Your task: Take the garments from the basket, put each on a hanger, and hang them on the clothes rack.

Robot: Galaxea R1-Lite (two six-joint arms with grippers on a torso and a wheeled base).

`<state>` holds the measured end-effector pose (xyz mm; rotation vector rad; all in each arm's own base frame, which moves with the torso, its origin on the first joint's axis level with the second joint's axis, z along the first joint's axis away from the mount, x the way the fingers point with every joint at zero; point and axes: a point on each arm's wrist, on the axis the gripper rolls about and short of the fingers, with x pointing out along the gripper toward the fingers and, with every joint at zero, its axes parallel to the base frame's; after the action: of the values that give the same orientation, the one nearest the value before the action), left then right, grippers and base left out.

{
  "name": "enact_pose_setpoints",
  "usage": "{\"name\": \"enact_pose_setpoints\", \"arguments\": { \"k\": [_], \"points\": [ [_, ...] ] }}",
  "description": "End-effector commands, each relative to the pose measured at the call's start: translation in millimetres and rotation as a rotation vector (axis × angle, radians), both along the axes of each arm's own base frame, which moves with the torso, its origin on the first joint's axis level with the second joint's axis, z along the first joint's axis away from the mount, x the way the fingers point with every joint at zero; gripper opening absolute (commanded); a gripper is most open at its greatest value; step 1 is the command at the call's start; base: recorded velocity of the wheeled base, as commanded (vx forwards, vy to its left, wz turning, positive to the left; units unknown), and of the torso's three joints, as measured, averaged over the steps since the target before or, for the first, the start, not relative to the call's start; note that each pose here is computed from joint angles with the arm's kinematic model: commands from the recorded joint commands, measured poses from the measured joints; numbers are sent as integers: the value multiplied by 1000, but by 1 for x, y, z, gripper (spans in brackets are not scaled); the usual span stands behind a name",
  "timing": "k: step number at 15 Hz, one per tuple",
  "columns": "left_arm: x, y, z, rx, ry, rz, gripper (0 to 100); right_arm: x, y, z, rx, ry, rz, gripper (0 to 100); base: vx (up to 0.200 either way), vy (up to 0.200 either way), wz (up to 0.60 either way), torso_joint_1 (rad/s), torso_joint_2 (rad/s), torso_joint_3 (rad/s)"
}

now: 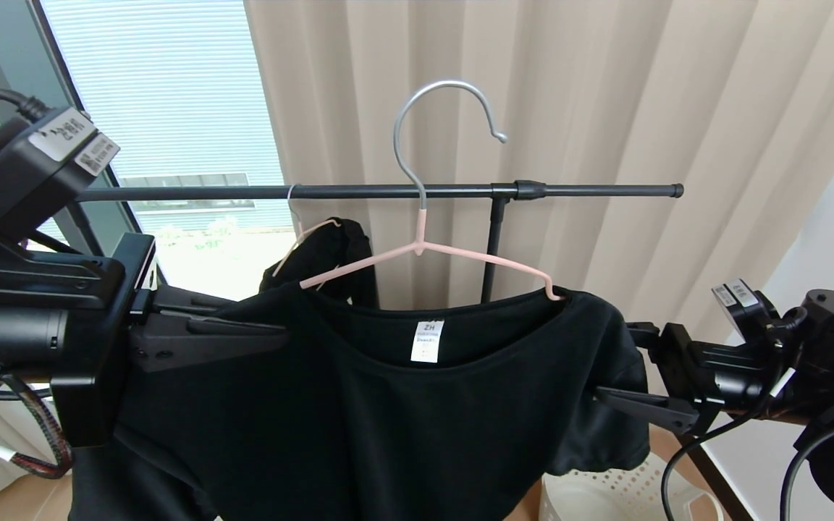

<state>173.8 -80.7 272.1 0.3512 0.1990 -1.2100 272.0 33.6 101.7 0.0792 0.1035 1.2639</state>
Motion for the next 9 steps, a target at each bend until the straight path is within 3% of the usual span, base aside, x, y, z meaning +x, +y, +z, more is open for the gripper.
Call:
{"name": "enact_pose_setpoints", "arguments": {
  "k": [1,5,9],
  "points": [
    [-2,0,1,-2,-4,-2,0,2,0,-4,-3,3,0,0,0,0,0,0,0,0],
    [-2,1,1,-5,5,4,0,7,-4,0,-3,-17,-15,0,0,0,0,0,0,0],
    [-5,8,0,-10,-4,35,0,15,-28,8,-4,-61,-98,0,0,0,0,0,0,0]
  ]
}}
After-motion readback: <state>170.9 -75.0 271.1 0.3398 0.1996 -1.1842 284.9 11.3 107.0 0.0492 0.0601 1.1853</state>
